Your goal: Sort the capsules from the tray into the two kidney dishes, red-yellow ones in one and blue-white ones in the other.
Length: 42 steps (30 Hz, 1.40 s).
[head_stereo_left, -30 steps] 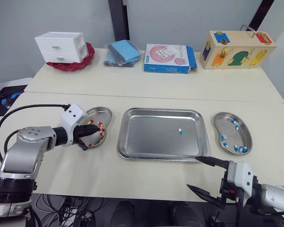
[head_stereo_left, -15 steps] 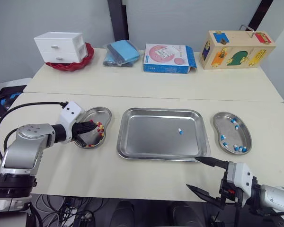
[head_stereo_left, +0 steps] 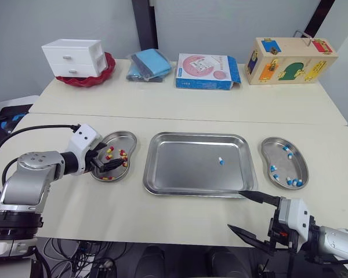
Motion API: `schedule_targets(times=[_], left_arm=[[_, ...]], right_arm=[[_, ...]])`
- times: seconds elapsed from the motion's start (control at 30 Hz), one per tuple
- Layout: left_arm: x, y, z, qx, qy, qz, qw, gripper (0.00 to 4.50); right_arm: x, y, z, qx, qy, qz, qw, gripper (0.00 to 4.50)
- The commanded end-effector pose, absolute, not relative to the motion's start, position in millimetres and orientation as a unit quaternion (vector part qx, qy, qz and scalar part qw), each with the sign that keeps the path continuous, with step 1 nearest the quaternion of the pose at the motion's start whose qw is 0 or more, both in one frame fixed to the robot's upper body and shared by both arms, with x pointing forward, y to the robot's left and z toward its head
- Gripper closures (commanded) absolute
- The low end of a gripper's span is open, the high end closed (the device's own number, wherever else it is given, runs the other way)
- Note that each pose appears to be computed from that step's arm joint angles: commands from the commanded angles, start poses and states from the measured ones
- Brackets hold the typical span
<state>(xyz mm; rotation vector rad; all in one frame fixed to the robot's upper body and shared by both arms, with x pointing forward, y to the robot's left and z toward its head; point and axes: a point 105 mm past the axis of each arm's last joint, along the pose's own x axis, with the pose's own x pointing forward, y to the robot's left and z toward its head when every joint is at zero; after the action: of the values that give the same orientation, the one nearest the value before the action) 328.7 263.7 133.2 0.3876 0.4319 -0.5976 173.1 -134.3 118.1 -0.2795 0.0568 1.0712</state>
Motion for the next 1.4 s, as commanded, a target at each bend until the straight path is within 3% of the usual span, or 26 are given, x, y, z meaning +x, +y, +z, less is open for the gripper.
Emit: schedule_targets(times=[0.03,0.37,0.53,0.73,0.9,1.2,1.4], left_arm=[[331,269,144,0.207,0.198,-0.283,0.915,0.05],[330,274,146,0.201,0.196,-0.285,0.917,0.05],[322,267,169,0.181,0.157,-0.313,0.919,0.05],[295,272,201,0.164,0.111,-0.360,0.912,0.05],[264,280,199,0.166,0.146,-0.395,0.891,0.05],[224,331,169,0.247,0.239,-0.363,0.866,0.05],[214,328,161,0.238,0.246,-0.366,0.865,0.05]], right_arm=[[170,-130,126,-0.133,0.004,0.516,0.846,0.00],[168,-132,122,-0.132,0.006,0.517,0.846,0.00],[166,-140,129,-0.127,0.014,0.513,0.849,0.00],[162,-180,131,-0.140,0.110,0.503,0.845,0.00],[166,-211,136,-0.167,0.171,0.482,0.843,0.00],[177,-278,134,-0.210,0.299,0.410,0.836,0.00],[182,-287,134,-0.209,0.307,0.411,0.832,0.00]])
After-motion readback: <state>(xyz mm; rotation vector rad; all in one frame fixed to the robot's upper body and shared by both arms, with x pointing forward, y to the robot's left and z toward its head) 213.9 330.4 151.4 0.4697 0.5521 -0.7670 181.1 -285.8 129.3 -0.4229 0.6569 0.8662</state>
